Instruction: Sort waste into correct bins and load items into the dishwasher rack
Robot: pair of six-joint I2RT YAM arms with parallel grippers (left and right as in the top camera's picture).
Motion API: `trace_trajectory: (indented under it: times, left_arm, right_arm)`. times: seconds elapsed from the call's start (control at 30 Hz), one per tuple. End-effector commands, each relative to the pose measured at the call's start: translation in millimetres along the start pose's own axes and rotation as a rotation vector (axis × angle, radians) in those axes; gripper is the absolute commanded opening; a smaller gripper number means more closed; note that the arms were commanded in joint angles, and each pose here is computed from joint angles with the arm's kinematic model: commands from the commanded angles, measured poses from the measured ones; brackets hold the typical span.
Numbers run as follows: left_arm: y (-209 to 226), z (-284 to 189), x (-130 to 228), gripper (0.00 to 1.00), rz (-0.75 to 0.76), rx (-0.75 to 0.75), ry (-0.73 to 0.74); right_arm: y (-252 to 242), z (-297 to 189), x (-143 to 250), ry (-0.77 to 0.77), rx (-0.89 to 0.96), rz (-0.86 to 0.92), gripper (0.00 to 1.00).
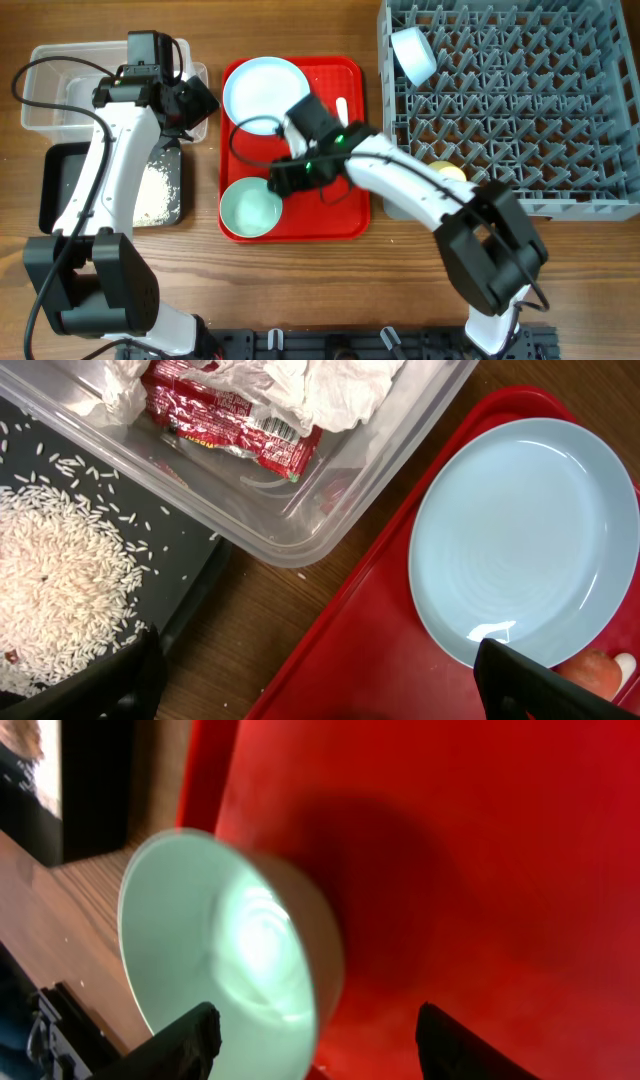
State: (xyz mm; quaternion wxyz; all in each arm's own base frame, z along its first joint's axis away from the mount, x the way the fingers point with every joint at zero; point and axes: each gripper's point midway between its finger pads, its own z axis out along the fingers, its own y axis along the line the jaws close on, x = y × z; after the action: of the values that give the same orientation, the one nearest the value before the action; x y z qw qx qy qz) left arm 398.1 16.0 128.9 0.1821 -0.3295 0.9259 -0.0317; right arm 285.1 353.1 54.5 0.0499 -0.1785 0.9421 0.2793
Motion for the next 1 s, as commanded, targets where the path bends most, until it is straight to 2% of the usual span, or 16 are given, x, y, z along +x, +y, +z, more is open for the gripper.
trace_trajectory:
  times: [0.0, 0.1, 0.17, 0.2, 0.23, 0.4, 0.53, 0.6, 0.67, 0.73, 0.77, 0.8, 0.83, 0.9, 0.97]
  left_arm:
    - [5, 1, -2, 1.00, -0.009, -0.016, -0.006]
    - [5, 1, -2, 1.00, -0.009, -0.016, -0.006]
    - [5, 1, -2, 1.00, -0.009, -0.016, -0.006]
    - [5, 1, -2, 1.00, -0.009, -0.016, -0.006]
    - [5, 1, -2, 1.00, -0.009, -0.016, -0.006]
    - [5, 1, -2, 1.00, -0.009, -0.016, -0.006]
    - [5, 1, -2, 1.00, -0.009, -0.016, -0.006]
    - [5, 1, -2, 1.00, -0.009, -0.016, -0.006]
    - [5, 1, -2, 1.00, -0.009, -0.016, -0.006]
    - [5, 1, -2, 1.00, -0.009, -0.016, -0.006]
    - [5, 1, -2, 1.00, -0.009, -0.016, -0.006]
    - [5, 1, -2, 1.00, -0.009, -0.016, -0.006]
    - [5, 1, -2, 1.00, -0.009, -0.016, -0.006]
    - [5, 1, -2, 1.00, -0.009, -0.016, -0.006]
    - [5, 1, -2, 1.00, -0.009, -0.016, -0.006]
  right_arm:
    - [1, 19, 19, 0.014, 0.035, 0.168, 0.62]
    - [-9, 29, 25, -0.007, 0.137, 0.191, 0.35]
    - [-17, 32, 28, 0.000, 0.168, 0.222, 0.26]
    - [-19, 32, 29, 0.002, 0.174, 0.224, 0.08]
    - [-19, 32, 28, 0.001, 0.174, 0.213, 0.04]
    - [-15, 10, 13, -0.050, 0.156, 0.151, 0.04]
    - [-31, -88, -28, -0.316, 0.292, 0.122, 0.05]
    - [-62, -185, -53, -0.612, 0.548, 0.125, 0.04]
    - [-87, -273, -58, -0.871, 0.838, 0.169, 0.04]
    - [-103, -325, -50, -0.992, 1.103, 0.190, 0.04]
    - [-117, -352, -41, -1.003, 1.329, 0.187, 0.04]
    - [-127, -361, -38, -0.974, 1.447, 0.181, 0.04]
    - [-134, -363, -37, -0.953, 1.502, 0.182, 0.04]
    - [-162, -355, -40, -0.814, 1.616, 0.148, 0.04]
    - [-190, -337, -46, -0.598, 1.720, 0.047, 0.04]
